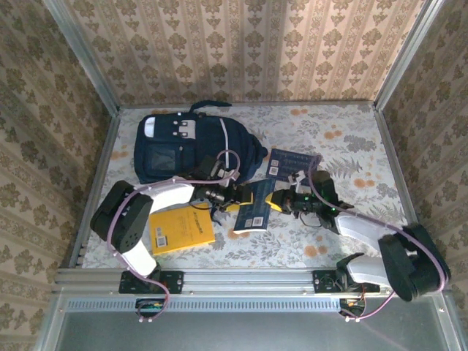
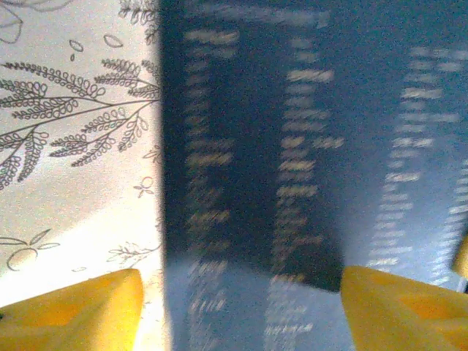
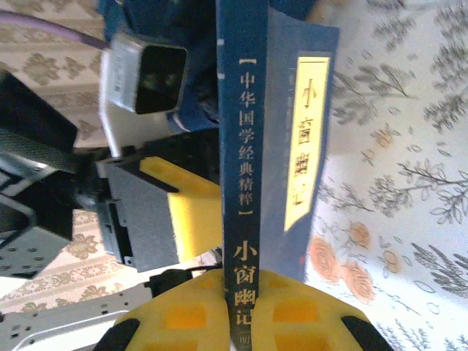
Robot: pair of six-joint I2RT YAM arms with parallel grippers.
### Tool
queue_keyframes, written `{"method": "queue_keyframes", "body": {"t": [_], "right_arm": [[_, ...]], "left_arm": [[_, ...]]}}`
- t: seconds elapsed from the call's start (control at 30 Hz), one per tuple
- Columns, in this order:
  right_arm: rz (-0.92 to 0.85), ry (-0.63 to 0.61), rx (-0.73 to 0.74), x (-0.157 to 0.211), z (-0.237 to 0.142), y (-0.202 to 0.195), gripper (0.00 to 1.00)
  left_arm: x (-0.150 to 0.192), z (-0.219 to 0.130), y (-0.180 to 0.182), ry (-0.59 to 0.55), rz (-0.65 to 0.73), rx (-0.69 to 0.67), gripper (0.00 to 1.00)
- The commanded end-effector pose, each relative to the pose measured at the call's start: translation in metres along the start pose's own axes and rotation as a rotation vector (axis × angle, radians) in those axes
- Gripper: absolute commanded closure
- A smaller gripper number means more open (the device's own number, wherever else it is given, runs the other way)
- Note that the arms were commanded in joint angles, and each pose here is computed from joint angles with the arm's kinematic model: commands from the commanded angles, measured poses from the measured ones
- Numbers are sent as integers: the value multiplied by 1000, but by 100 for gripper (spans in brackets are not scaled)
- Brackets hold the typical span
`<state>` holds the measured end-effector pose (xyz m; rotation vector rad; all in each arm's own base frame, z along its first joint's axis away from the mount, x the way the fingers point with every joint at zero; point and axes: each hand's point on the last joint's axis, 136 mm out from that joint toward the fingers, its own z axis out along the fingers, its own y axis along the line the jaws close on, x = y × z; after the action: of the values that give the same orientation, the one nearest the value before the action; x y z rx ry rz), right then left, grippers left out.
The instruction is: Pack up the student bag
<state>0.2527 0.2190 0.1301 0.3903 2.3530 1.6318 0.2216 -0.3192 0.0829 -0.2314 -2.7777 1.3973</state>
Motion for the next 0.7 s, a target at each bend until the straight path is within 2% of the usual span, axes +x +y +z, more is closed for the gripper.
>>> {"method": "queue_keyframes", "body": {"t": [0.0, 0.13, 0.3, 0.4, 0.47, 0.67], "right_arm": [[-103, -45, -91, -11, -15, 50, 100], [-176, -64, -167, -11, -32, 96, 100], [-182, -76, -245, -15, -41, 131, 100], [-157, -83, -278, -18, -42, 139, 100], [-153, -88, -289, -19, -44, 144, 100], [-159, -91, -302, -17, -50, 153, 100]], "left_arm": [[-7, -20, -28, -55, 20, 95, 20], [-18, -32, -61, -101, 46, 231, 10], [-34, -48, -99, -158, 32, 479, 8], [-39, -59, -117, -186, 47, 585, 7], [-40, -59, -117, -189, 42, 597, 5], [-36, -56, -100, -197, 63, 524, 3]]}}
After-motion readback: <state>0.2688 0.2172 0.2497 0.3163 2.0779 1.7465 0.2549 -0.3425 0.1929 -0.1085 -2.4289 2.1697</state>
